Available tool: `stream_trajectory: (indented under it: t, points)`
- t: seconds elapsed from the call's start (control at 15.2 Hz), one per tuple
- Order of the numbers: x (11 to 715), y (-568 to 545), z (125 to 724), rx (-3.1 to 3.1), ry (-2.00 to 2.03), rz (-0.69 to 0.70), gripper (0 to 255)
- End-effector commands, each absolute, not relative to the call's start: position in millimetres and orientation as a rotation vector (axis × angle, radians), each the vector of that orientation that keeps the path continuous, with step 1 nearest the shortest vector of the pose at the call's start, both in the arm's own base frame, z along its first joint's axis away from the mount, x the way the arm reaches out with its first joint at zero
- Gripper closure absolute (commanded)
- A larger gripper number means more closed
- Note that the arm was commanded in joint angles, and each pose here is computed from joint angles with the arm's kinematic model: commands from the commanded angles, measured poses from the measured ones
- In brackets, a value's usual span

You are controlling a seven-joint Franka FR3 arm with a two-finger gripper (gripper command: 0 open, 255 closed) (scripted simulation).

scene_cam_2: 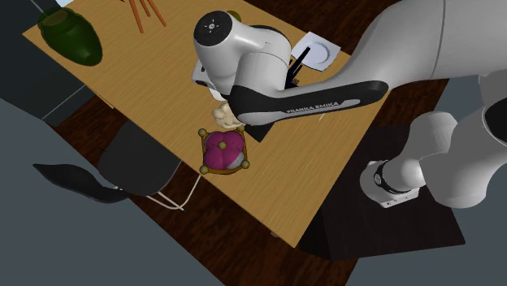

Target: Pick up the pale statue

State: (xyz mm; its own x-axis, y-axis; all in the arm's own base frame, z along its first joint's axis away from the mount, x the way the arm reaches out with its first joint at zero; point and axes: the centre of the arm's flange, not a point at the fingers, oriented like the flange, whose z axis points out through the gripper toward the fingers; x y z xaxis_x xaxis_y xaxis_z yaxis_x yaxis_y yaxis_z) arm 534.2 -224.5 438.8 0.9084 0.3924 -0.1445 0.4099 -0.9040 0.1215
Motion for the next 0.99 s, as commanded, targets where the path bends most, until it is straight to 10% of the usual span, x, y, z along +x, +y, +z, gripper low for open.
stream_trajectory:
  t: [0.0,0.92]
  points:
    - [535,-223,438,2.922,0.62,-0.177,255]
    - [535,-223,512,2.922,0.62,-0.177,255]
